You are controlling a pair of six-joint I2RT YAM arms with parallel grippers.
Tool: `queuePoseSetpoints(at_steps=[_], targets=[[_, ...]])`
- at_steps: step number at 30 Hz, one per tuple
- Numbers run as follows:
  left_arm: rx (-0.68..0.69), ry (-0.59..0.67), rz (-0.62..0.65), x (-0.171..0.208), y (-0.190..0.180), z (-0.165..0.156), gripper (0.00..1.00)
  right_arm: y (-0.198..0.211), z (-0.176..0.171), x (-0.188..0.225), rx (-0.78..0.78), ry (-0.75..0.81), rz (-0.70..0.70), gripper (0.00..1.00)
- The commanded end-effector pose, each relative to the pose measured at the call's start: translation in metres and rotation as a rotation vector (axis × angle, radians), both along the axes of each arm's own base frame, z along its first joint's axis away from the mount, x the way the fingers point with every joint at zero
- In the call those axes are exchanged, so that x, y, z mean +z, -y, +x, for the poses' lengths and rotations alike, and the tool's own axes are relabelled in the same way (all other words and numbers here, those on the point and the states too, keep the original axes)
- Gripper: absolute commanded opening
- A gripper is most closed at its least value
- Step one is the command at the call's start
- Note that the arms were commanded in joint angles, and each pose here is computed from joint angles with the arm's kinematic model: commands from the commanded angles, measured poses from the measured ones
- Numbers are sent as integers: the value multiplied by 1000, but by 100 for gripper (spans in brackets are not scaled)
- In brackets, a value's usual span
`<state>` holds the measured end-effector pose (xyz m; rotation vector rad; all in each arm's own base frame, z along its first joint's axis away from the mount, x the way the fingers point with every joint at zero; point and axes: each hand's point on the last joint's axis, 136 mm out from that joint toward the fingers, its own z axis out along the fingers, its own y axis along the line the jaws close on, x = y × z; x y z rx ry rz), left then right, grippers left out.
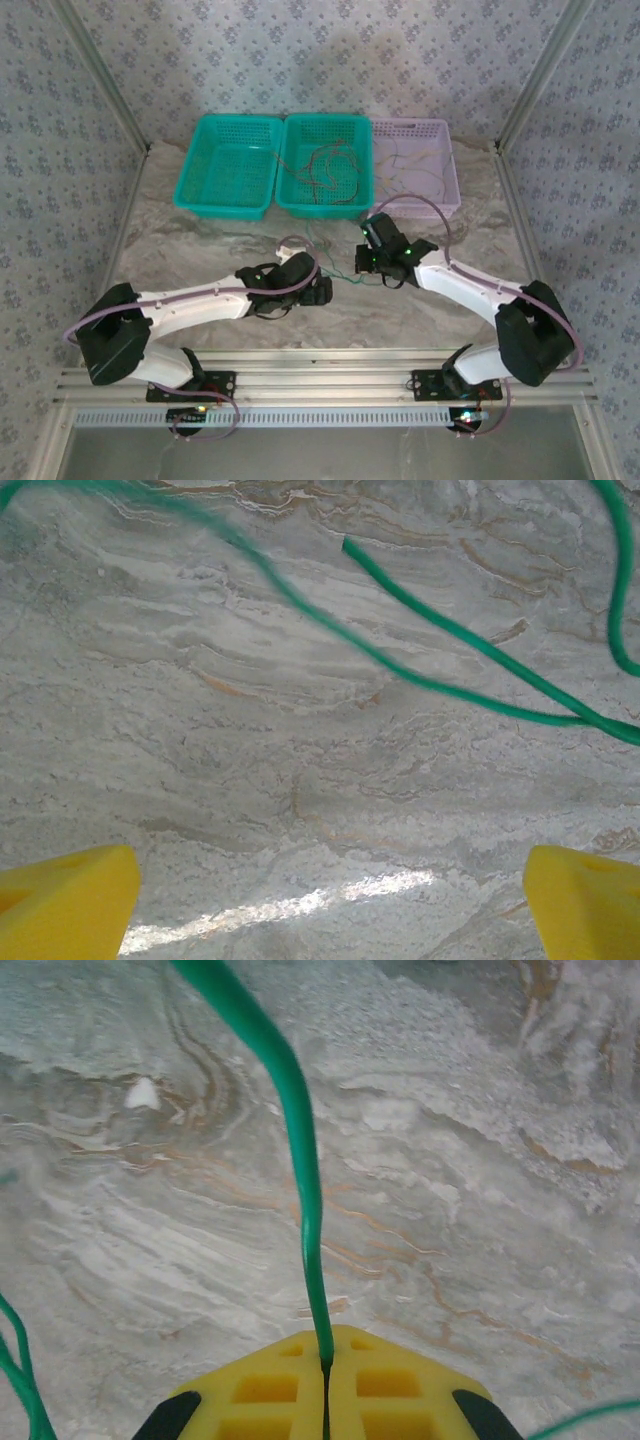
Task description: Untangle the cables
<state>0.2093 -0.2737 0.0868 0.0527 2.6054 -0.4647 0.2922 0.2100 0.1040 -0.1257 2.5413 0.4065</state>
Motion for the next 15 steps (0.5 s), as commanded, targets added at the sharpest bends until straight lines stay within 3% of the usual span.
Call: queuePoseSetpoints(at_steps=[1,8,15], targets=[[24,42,-43,20,8,8,95,-14,-6,18,90,40,45,0],[98,135,-58,41,-16,16,75,-12,-14,28,143,69,60,0],[118,120,-105,38,-22,14,81,-13,-16,43,158,108,103,0]])
